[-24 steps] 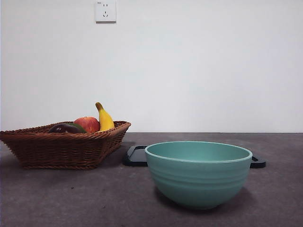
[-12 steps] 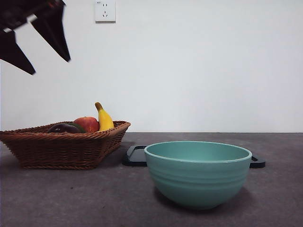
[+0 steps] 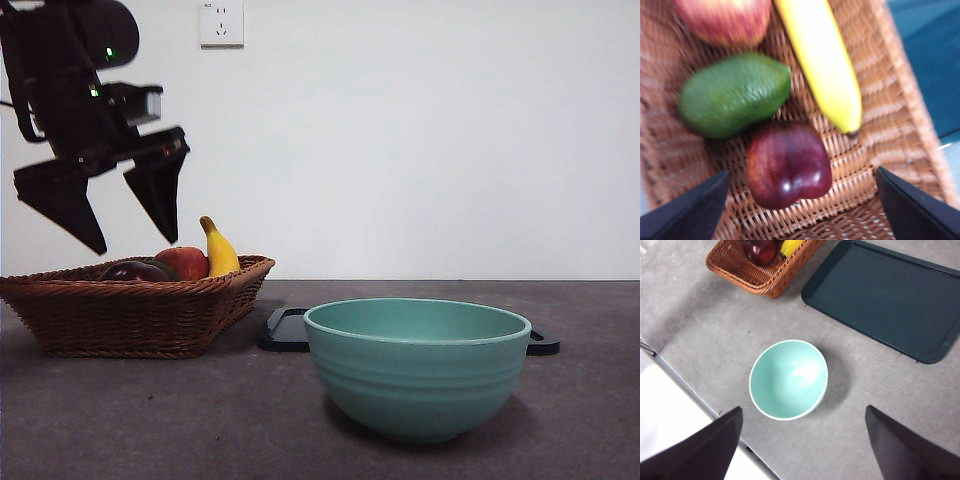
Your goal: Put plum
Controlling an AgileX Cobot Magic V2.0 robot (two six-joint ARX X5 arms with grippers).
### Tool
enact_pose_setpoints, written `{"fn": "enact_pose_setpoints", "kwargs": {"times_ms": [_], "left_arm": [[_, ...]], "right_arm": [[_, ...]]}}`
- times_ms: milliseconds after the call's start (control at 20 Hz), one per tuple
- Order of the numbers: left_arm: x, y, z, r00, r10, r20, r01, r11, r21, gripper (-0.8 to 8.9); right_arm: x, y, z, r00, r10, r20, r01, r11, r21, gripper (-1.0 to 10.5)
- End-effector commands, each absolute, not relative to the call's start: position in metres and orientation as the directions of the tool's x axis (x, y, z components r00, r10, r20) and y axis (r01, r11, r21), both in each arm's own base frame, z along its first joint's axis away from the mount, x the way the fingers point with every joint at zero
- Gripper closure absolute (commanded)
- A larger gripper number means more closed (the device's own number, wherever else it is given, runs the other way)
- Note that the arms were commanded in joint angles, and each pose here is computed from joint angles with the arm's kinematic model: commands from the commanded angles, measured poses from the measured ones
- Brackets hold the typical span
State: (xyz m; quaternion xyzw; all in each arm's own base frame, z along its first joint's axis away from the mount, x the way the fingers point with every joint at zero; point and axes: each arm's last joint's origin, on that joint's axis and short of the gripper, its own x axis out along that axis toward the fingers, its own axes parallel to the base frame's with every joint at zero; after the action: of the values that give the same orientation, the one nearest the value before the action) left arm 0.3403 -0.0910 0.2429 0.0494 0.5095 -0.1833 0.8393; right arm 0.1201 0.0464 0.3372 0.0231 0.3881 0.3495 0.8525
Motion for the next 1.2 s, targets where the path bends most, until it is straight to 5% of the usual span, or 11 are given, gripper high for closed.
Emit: {"fn": "enact_pose_setpoints", "kwargs": {"times_ms": [50, 750, 1000, 1200], "left_arm": [[0.350, -0.095, 0.233, 0.400, -0.247, -0.883, 0.371, 0.924, -0.090, 3.45], [0.367, -0.099, 0.195, 0.356, -0.206, -0.911, 0.371, 0.927, -0.065, 3.51], [0.366, -0.099, 0.195, 0.353, -0.206, -0.913, 0.371, 0.926, -0.066, 5.10], [0.361, -0.098, 0.203, 0.346, -0.207, -0.915, 0.369, 0.927, -0.070, 5.10]], "right_arm": [[0.121, 0.047, 0.343, 0.462, 0.621, -0.633, -0.591, 0.748, 0.303, 5.5], [0.121, 0.047, 0.343, 0.462, 0.621, -0.633, -0.589, 0.749, 0.305, 5.5], [0.121, 0.047, 0.343, 0.462, 0.621, -0.633, -0.589, 0.749, 0.305, 5.5], [0.121, 0.047, 0.343, 0.462, 0.621, -0.633, -0.589, 0.749, 0.304, 5.5]]}}
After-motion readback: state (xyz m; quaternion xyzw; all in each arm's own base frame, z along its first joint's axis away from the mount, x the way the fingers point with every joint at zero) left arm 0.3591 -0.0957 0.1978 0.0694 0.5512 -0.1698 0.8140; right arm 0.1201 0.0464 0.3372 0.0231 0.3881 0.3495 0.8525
